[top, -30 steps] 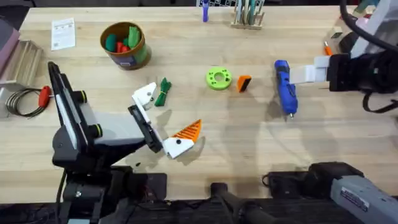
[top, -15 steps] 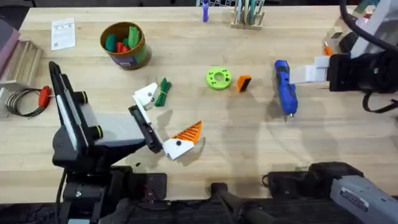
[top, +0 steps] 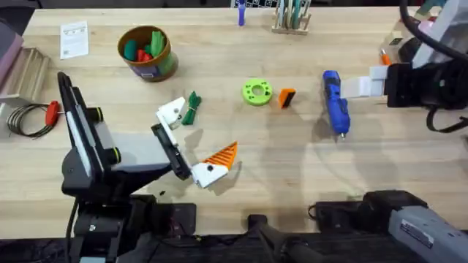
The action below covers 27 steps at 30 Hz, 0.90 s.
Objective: Pick up the gripper from the table and insert it into the empty holder that is missing its gripper. Then pick up a screw, insert it into the mounting hole, and use the screwdriver to tighten it. Finally, clean up the table by picking up the vegetable and placing it into the bucket.
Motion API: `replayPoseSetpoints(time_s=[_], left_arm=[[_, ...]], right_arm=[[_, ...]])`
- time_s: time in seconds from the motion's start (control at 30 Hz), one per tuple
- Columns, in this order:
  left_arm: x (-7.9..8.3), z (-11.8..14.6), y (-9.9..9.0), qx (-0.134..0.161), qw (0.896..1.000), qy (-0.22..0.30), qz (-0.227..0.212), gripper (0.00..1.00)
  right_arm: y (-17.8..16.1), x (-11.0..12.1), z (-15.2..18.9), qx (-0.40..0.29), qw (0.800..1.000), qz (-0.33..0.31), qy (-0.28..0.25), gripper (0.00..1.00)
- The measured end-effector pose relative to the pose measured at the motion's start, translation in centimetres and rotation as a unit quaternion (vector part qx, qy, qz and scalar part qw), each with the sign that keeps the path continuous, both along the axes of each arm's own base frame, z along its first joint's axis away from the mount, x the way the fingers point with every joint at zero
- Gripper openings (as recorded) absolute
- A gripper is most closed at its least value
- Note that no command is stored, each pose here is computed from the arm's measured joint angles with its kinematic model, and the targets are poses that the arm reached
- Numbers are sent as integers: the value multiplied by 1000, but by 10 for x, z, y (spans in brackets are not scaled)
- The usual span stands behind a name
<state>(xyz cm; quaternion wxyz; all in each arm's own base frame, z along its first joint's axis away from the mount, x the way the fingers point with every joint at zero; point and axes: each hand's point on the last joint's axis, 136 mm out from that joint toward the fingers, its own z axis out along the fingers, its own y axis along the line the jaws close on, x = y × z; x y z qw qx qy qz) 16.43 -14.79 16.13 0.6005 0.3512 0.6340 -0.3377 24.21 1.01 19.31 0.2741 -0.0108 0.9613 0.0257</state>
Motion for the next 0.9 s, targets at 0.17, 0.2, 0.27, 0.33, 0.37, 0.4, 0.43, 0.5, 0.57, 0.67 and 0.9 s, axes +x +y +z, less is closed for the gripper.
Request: replayPoseSetpoints(time_s=[0.17, 0.2, 0.27, 0.33, 0.37, 0.4, 0.43, 0.5, 0.57, 0.67, 0.9], left_arm=[[0, 0, 0, 0, 1000, 0, -1, 985], [0, 0, 0, 0, 1000, 0, -1, 985], [0, 0, 0, 0, 1000, 0, -1, 986], [0, 0, 0, 0, 1000, 0, -1, 986], [0, 0, 0, 0, 1000, 0, -1, 986], [0, 0, 0, 0, 1000, 0, -1, 986], [0, 0, 0, 0, 1000, 0, -1, 985], [0, 0, 0, 0, 1000, 0, -1, 985], [0, 0, 0, 0, 1000, 0, -1, 985], [0, 0, 0, 0, 1000, 0, -1, 985], [0, 0, 0, 0, 1000, 0, -1, 985]], right_arm=[[0, 0, 0, 0, 1000, 0, 0, 993], [0, 0, 0, 0, 1000, 0, 0, 993], [0, 0, 0, 0, 1000, 0, 0, 993], [0, 0, 0, 0, 1000, 0, 0, 992], [0, 0, 0, 0, 1000, 0, 0, 994], [0, 0, 0, 0, 1000, 0, 0, 994], [0, 0, 0, 0, 1000, 0, 0, 993], [0, 0, 0, 0, 1000, 0, 0, 992], [0, 1, 0, 0, 1000, -1, -2, 992], [0, 3, 2, 6, 1000, -10, -6, 992], [12, -3, -3, 30, 999, -8, 23, 992]])
